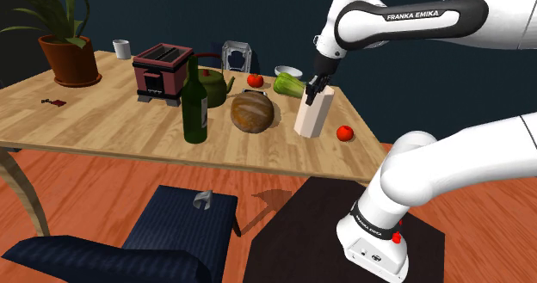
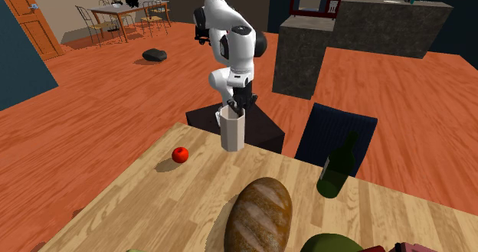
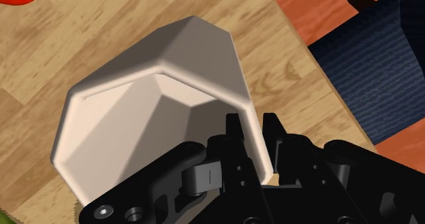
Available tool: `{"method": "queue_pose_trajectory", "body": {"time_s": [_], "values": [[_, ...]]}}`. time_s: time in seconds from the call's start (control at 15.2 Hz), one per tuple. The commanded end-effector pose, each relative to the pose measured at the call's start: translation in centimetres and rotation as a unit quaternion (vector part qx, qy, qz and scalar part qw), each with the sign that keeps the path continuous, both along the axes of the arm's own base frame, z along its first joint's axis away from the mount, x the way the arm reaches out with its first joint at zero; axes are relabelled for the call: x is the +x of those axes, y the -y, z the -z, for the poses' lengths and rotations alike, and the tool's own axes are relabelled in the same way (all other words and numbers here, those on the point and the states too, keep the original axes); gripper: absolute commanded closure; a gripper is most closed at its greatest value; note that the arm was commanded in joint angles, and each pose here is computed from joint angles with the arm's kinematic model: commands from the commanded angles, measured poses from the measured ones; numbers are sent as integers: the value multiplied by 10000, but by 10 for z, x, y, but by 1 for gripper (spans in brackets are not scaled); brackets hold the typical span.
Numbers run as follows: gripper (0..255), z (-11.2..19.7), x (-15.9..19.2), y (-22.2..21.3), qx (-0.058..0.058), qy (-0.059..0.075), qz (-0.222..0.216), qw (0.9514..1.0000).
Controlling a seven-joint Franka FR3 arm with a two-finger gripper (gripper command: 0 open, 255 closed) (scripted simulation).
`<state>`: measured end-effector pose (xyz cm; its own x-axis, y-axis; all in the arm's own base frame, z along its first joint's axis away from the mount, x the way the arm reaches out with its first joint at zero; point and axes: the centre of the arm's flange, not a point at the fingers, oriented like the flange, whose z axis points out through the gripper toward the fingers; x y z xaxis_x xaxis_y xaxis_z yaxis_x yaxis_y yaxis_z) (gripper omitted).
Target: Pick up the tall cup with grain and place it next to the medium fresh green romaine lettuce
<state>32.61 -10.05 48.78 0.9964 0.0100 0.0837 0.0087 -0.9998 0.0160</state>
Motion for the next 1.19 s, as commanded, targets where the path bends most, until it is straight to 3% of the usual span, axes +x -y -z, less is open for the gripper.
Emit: {"method": "queue_pose_trajectory", "body": {"time_s": [0.0, 1.12], "values": [[255, -11, -1, -1, 0, 2, 0, 10000], [255, -101, -1, -1, 0, 2, 0, 10000]]}}
